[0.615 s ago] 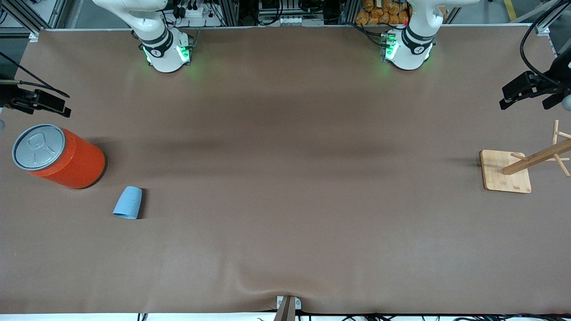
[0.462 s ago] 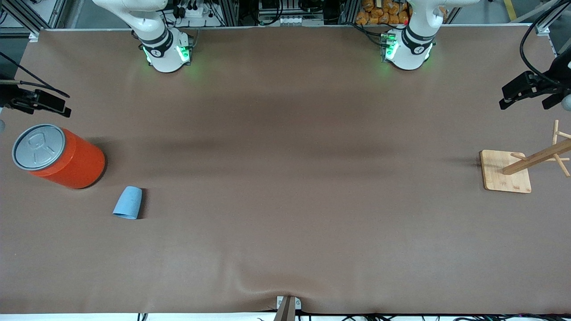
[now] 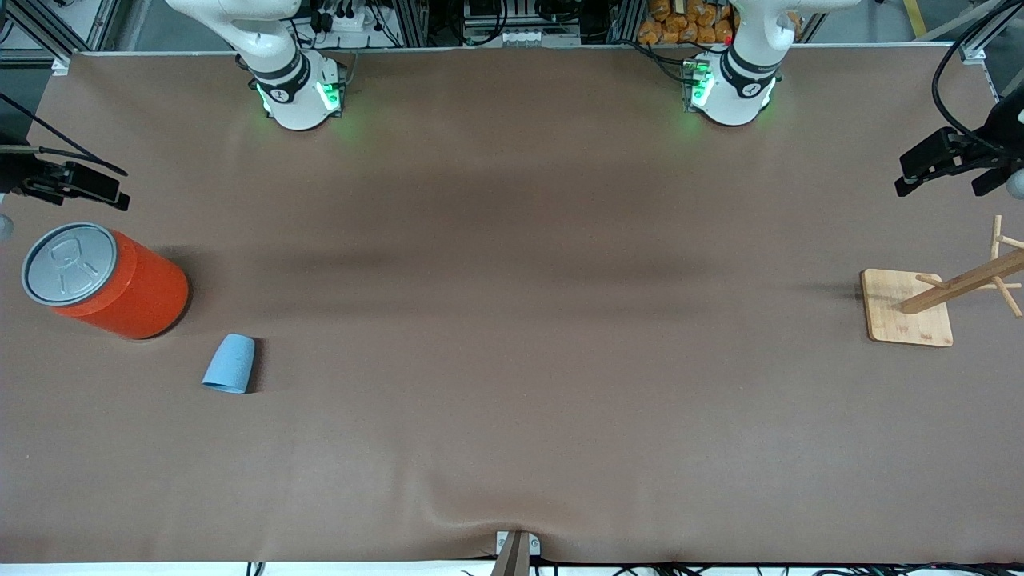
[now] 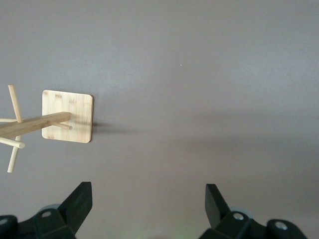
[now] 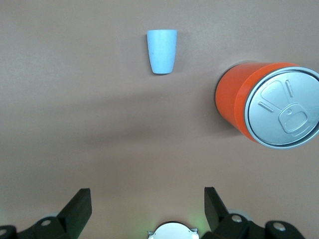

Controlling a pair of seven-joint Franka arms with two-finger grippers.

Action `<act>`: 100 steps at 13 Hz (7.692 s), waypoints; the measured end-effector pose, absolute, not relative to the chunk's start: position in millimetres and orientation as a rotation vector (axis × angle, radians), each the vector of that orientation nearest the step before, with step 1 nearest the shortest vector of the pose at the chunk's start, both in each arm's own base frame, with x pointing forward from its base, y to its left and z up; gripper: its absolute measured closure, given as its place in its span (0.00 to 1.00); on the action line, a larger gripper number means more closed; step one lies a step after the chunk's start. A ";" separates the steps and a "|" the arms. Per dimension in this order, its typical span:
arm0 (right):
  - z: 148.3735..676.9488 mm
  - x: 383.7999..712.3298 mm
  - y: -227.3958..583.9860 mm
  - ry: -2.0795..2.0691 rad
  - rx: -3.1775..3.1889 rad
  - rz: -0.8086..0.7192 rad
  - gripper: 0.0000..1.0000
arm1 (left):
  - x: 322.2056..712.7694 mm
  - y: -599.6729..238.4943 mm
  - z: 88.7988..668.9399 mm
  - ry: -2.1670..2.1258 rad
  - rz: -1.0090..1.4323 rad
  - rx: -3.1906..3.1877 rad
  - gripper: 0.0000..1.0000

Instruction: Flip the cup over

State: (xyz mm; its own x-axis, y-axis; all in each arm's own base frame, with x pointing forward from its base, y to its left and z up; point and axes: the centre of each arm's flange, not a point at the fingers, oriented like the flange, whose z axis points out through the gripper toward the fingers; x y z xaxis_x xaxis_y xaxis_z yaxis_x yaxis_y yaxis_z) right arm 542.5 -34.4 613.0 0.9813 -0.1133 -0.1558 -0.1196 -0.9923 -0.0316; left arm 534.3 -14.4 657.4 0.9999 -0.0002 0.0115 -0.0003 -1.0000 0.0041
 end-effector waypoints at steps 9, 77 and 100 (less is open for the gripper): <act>468.6 620.8 -51.7 0.206 -3.119 0.309 0.00 | 534.7 -15.5 655.5 -0.003 0.010 3.138 0.00; 389.9 586.2 374.1 -1.690 -2.782 0.017 0.00 | 604.7 -82.1 530.3 0.002 -0.226 2.732 0.00; 600.2 560.8 8.0 -0.035 -3.156 0.126 0.00 | 595.9 -340.0 213.1 0.150 -0.345 2.160 0.00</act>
State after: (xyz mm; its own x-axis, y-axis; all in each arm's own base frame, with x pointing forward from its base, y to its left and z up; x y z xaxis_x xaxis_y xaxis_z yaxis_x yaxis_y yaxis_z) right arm 560.8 8.0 600.2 0.9966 0.0215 -0.0798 0.0228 -0.9996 0.0159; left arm 595.9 -340.0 213.1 0.9534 -0.0215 -0.3008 0.2343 -0.5753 0.7837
